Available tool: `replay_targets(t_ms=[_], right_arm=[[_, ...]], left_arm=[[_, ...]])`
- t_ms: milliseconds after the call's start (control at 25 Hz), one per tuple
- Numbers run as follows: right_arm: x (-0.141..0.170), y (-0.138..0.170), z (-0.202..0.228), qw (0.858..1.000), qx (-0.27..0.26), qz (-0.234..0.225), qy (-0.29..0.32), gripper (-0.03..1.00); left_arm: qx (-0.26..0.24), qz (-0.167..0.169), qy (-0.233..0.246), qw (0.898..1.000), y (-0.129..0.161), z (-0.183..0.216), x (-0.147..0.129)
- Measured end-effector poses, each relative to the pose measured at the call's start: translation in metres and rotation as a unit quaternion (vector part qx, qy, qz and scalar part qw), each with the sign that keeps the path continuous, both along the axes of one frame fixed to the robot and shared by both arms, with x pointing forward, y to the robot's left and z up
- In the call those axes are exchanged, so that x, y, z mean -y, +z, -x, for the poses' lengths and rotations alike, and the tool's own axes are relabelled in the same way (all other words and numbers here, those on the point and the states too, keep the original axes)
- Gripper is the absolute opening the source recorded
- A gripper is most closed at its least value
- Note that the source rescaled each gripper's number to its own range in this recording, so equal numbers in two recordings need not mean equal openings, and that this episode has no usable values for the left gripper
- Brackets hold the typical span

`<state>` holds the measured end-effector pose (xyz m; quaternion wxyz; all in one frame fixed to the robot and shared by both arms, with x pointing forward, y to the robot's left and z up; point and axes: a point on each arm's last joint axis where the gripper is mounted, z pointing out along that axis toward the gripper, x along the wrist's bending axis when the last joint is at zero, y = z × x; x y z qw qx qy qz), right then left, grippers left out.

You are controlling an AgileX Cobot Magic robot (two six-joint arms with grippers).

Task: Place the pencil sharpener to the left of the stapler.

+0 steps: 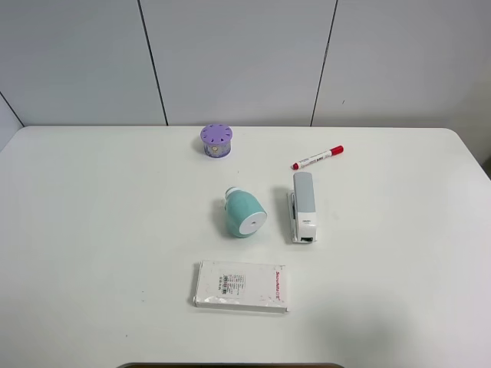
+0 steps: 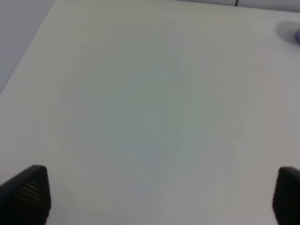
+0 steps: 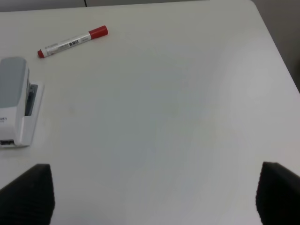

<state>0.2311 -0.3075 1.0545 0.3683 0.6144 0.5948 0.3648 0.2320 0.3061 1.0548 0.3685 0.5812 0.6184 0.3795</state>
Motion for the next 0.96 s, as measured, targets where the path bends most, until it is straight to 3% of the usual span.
replay_targets(t_ms=[960], right_arm=[[-0.0002,-0.0010,-0.0020,1.000,0.005,0.000,0.001,0.78]], left_arm=[[0.000,0.000,0.000,1.000,0.0000,0.0000,0.0000]])
